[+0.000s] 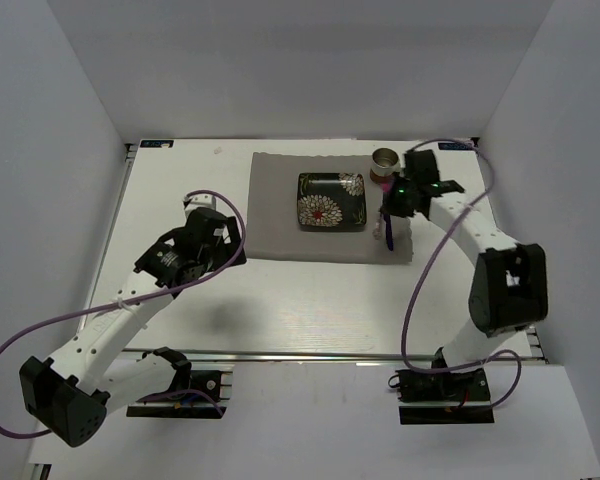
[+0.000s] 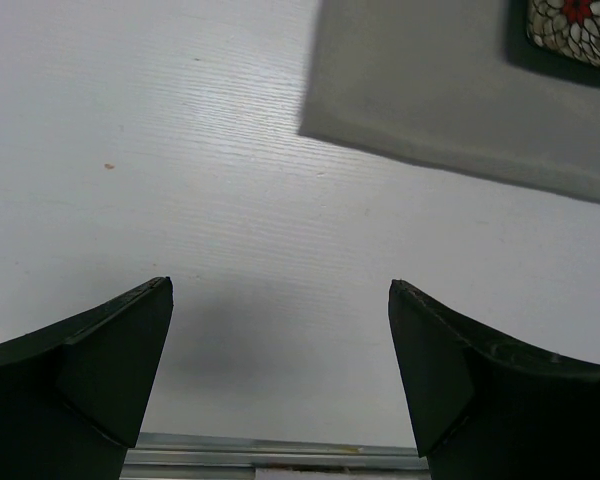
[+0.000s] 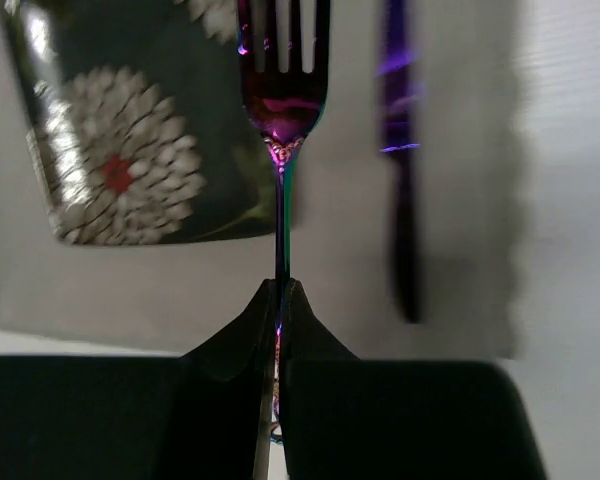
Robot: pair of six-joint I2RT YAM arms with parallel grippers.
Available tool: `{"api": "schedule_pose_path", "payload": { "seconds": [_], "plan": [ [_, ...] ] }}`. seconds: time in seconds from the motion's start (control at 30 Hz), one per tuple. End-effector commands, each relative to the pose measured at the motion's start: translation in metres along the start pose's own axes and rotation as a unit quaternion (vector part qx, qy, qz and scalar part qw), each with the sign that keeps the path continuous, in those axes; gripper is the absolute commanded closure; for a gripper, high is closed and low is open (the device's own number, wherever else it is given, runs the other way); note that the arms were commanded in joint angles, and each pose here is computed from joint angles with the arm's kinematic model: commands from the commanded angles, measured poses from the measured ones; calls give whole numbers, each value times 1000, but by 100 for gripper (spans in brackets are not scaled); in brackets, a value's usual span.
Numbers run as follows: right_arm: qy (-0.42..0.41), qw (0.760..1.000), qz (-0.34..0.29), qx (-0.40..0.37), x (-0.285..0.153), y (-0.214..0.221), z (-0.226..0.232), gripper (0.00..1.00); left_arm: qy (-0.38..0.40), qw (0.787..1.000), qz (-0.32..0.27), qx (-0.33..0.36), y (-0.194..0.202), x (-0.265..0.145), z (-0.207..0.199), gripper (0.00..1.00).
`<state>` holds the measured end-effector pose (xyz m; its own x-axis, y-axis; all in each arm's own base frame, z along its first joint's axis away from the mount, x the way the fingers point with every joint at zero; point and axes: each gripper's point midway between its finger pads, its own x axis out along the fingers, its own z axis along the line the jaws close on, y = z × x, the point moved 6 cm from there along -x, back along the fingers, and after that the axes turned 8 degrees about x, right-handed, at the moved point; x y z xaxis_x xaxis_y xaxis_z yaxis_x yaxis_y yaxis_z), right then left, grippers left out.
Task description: Set the dinner table for one person
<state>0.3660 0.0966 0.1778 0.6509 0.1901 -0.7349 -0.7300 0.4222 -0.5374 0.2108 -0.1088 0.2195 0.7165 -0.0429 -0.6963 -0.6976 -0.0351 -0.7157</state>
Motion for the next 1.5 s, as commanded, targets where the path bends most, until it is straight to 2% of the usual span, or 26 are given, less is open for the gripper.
{"api": "schedule_pose_path", "payload": {
  "seconds": [0.0,0.03,0.07,0.1,0.17,0.2,0.23,0.33,0.4,0.53,0.63,0.8,1.17,1.47],
  "plan": [
    [-79,997,14,-1,9,11,85,100,-39,998,-36,-31,-9,-13,13,2],
    [-66,997,30,-2,24,19,92,100,-46,998,-39,-35,-8,-14,15,2],
    [-88,995,48,-24,24,39,122,100,-47,997,-42,-36,-9,-15,15,2],
    [-88,995,34,-20,34,34,142,100,-47,997,-46,-38,-9,-16,16,2],
    [-93,994,47,-34,39,51,174,100,-52,997,-45,-38,-9,-15,17,2],
    [-119,991,36,-38,32,49,206,100,-53,997,-44,-38,-8,-15,17,2],
    [-104,993,50,-31,53,59,211,100,-56,997,-40,-37,-8,-13,17,2],
    [-114,991,67,-34,67,89,252,100,-63,997,-32,-35,-7,-11,17,2],
    [-105,991,81,-32,85,107,259,100,-63,997,-32,-35,-7,-11,17,2],
    [-128,988,84,-29,89,129,289,100,-57,997,-34,-35,-7,-11,16,2],
    [-128,987,88,-34,101,144,296,100,-54,997,-34,-34,-7,-12,16,2],
    [-88,991,94,-46,122,157,281,100,-47,998,-38,-35,-8,-14,15,2],
    [-69,992,84,-57,131,133,261,100,-37,998,-38,-32,-8,-15,13,2],
    [-46,991,102,-78,146,138,242,100,-32,998,-37,-30,-8,-14,12,2]
  ]
}}
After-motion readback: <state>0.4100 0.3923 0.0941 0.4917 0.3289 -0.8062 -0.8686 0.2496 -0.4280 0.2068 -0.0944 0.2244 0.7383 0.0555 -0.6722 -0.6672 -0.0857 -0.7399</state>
